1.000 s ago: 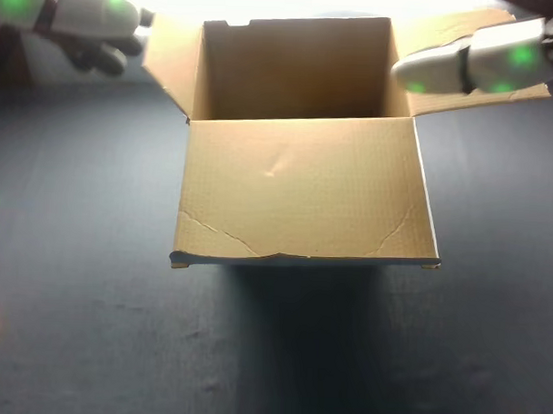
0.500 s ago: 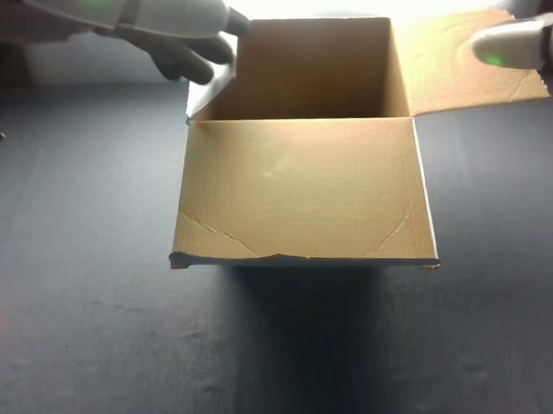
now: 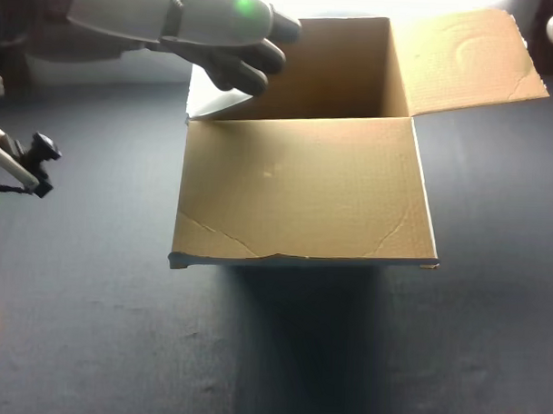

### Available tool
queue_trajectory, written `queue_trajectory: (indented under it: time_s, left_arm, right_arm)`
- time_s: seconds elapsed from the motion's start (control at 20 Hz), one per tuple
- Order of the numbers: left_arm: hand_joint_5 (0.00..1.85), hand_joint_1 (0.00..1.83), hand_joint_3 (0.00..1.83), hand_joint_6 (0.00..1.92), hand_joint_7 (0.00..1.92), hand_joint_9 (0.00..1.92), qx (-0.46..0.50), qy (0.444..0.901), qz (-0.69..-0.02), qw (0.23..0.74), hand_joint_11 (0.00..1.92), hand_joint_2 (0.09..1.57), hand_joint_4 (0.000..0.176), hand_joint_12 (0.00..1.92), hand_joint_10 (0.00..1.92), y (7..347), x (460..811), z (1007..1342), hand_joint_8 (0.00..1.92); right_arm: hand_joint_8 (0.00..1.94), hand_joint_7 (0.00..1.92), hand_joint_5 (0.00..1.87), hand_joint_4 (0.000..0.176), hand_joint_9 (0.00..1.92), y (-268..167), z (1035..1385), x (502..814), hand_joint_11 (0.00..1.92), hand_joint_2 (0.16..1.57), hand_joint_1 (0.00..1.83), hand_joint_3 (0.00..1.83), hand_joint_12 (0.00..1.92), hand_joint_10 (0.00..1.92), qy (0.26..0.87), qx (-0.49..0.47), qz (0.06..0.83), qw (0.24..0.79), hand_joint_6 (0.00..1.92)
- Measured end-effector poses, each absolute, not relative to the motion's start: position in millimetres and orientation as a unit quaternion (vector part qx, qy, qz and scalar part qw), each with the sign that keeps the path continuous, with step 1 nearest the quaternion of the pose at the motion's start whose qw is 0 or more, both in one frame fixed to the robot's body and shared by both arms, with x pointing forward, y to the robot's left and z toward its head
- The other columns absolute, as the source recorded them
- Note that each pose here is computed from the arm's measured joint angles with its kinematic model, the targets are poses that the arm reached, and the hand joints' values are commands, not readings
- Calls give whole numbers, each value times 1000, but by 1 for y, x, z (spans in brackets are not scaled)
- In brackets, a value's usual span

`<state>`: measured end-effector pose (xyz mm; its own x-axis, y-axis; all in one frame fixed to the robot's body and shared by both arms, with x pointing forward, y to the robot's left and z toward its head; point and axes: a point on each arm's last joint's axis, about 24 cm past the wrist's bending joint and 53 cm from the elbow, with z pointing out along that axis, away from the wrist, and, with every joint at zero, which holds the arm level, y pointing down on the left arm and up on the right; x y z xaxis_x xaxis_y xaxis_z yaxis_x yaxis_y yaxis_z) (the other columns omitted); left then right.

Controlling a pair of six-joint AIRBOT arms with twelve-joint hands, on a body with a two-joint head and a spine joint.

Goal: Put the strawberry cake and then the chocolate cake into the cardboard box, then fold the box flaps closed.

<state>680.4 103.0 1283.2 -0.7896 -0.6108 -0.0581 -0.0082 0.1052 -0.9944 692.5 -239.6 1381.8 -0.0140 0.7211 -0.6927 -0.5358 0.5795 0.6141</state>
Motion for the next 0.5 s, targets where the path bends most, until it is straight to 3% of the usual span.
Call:
queue_trajectory:
  time_s: [0.35, 0.5]
  left_arm:
    - [442, 362, 0, 0, 600, 680, -242, 700, -630, 234, 229, 1124, 1, 1227, 5, 99, 690, 1259, 3]
    - [442, 413, 0, 4, 612, 697, -245, 701, -630, 226, 228, 1111, 11, 1222, 11, 93, 690, 1249, 6]
  right_arm:
    - [7, 379, 227, 0, 223, -263, 1362, 696, 0, 1043, 485, 0, 1479, 630, 579, 63, 362, 727, 15]
    - [0, 352, 218, 0, 220, -272, 1346, 700, 0, 1054, 455, 0, 1455, 568, 608, 71, 337, 715, 9]
